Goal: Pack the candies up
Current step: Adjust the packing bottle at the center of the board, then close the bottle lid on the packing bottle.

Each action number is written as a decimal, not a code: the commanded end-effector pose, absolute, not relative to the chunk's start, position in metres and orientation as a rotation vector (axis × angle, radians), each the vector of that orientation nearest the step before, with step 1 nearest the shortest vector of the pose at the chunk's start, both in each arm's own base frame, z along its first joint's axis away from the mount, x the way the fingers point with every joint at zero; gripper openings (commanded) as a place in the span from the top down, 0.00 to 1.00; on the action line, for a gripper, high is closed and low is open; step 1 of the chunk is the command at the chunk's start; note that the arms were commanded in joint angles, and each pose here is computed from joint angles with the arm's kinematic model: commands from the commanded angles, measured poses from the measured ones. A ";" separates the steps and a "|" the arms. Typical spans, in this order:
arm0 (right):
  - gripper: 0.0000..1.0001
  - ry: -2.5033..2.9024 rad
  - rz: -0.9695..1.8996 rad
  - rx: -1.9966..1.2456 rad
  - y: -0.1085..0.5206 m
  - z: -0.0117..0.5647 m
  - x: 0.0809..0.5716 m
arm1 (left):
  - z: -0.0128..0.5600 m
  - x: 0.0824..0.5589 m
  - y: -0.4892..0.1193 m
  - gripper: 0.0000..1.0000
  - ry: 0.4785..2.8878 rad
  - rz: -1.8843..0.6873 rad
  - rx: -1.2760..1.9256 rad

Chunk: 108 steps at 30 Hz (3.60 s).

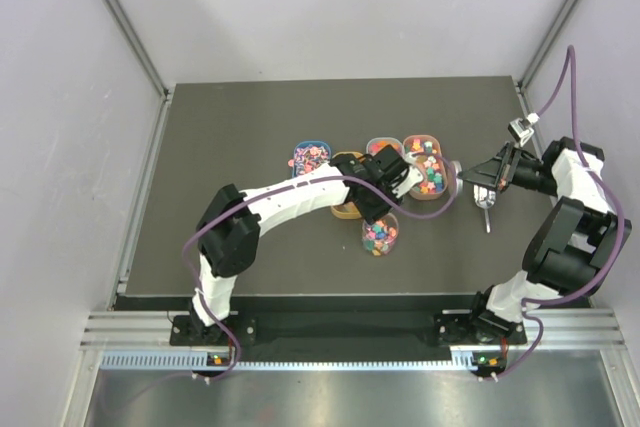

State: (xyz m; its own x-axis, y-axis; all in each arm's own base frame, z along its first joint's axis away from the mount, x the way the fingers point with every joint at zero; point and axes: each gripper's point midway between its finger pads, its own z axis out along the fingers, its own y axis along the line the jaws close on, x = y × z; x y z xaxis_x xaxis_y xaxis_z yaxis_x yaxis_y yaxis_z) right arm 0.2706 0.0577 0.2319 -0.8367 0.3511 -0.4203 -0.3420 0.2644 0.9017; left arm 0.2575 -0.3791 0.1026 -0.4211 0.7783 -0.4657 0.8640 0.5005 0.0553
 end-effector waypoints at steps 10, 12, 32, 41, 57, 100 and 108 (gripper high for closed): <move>1.00 1.796 1.610 -0.073 0.049 0.263 0.292 | 0.284 0.262 -0.336 0.17 1.787 -0.638 1.087; 1.00 1.804 1.614 -0.066 0.047 0.263 0.296 | 0.296 0.245 -0.325 0.14 1.614 -0.738 1.085; 1.00 1.948 1.525 -0.125 0.045 0.237 0.287 | 0.110 0.190 -0.316 0.02 1.484 -0.836 1.078; 1.00 1.881 1.506 -0.171 0.046 0.247 0.290 | 0.054 0.172 -0.318 0.01 1.521 -0.833 1.170; 1.00 1.890 1.435 -0.226 0.062 0.257 0.256 | -0.003 0.180 -0.382 0.01 1.632 -0.977 1.263; 1.00 1.950 1.533 -0.442 0.086 0.188 0.269 | -0.087 0.208 -0.421 1.00 1.627 -0.915 1.054; 1.00 1.813 1.768 -0.331 0.120 0.256 0.270 | -0.095 0.219 -0.393 1.00 1.678 -0.758 1.041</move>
State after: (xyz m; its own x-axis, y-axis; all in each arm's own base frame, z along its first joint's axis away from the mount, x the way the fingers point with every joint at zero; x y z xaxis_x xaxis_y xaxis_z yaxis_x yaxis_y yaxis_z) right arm 0.2749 0.1032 0.1868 -0.7696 0.0620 -0.6354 -0.6056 0.2444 0.7573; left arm 0.2172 -0.4669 0.0110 -0.0283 0.0097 -0.9996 0.9590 0.2824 -0.0244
